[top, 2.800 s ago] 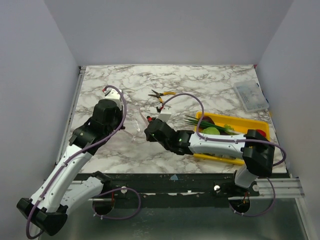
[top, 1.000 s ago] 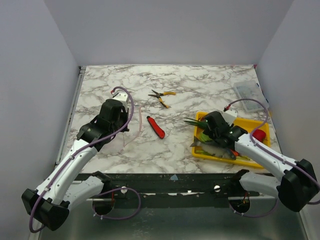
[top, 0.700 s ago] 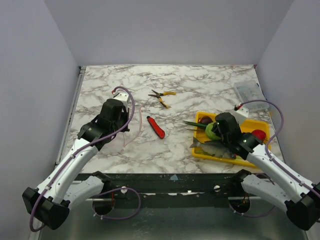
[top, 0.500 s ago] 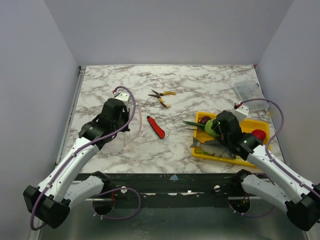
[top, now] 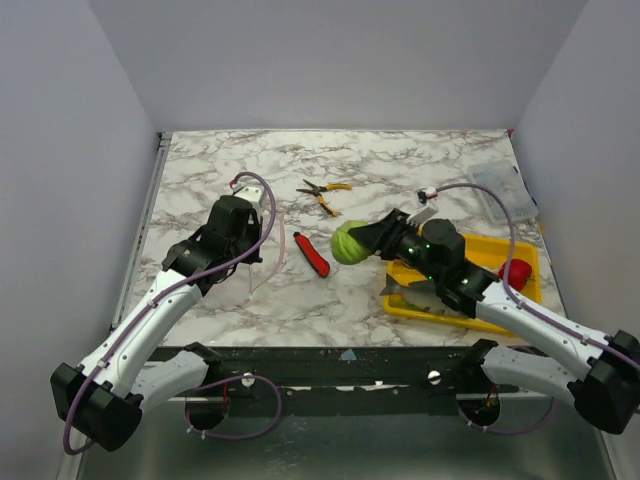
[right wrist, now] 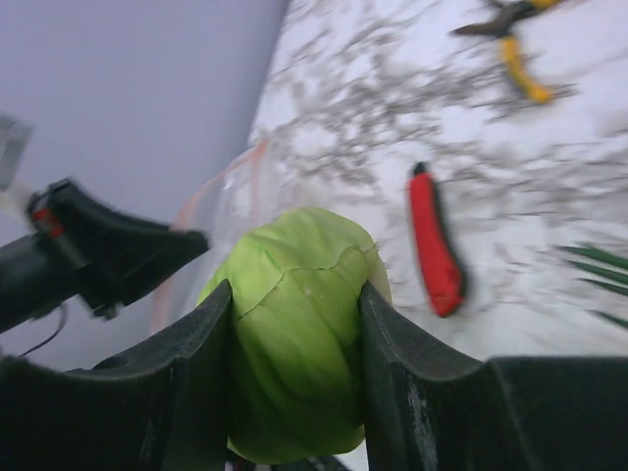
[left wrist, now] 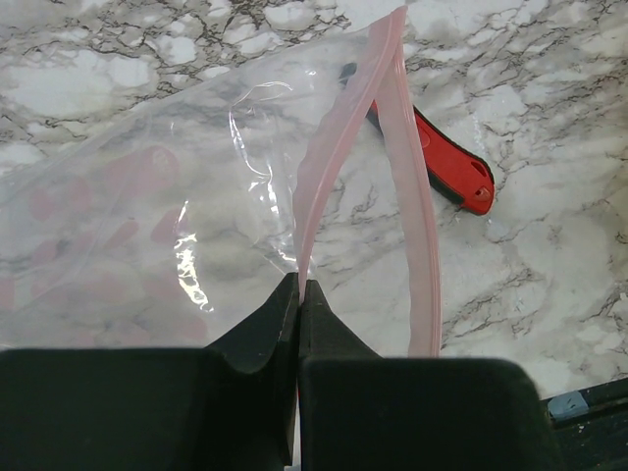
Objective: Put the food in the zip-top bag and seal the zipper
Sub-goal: Pick up the fake vegetable from the bin, then place the fake vegetable in the zipper food storage bag.
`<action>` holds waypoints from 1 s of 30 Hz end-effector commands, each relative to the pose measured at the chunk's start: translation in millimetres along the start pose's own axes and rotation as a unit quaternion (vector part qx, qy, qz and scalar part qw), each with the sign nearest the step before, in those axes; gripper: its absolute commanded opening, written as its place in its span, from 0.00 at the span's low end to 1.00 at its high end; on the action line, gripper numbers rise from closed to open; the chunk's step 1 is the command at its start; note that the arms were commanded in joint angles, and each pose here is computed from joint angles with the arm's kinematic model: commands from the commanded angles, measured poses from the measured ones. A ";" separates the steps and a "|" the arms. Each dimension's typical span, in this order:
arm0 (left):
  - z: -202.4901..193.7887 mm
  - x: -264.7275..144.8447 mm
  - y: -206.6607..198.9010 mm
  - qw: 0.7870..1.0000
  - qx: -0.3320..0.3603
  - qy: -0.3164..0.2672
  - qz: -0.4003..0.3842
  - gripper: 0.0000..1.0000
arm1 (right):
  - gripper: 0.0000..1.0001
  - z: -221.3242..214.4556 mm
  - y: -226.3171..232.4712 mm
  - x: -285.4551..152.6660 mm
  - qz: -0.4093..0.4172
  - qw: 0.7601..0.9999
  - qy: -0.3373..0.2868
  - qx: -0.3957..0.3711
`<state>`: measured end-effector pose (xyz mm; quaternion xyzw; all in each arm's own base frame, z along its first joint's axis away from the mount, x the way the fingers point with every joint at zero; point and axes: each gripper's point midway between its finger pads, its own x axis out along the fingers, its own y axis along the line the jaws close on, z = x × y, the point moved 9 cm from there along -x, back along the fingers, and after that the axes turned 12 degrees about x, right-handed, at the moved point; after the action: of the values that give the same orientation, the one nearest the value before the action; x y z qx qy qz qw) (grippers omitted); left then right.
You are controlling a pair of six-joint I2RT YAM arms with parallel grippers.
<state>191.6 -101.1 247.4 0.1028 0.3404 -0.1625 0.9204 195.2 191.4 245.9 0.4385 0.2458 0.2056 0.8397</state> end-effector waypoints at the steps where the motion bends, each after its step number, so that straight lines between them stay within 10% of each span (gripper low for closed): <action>1: 7.6 -5.6 -1.4 1.000 -0.002 -0.024 -0.013 0.00 | 0.09 -23.8 70.6 13.6 0.190 0.980 0.044 0.048; 9: 7.6 -7.6 -1.7 0.999 -0.004 -0.032 -0.019 0.00 | 0.09 -76.6 113.6 47.1 0.278 0.953 0.056 0.105; 30: 8.2 -25.2 0.5 0.996 -0.015 -0.081 -0.020 0.00 | 0.10 -135.7 67.4 102.7 0.030 0.996 -0.018 0.080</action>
<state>178.8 -96.3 269.2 0.0792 0.2815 -0.1769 0.9398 180.1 364.0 217.0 0.5430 0.2463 0.2657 0.7576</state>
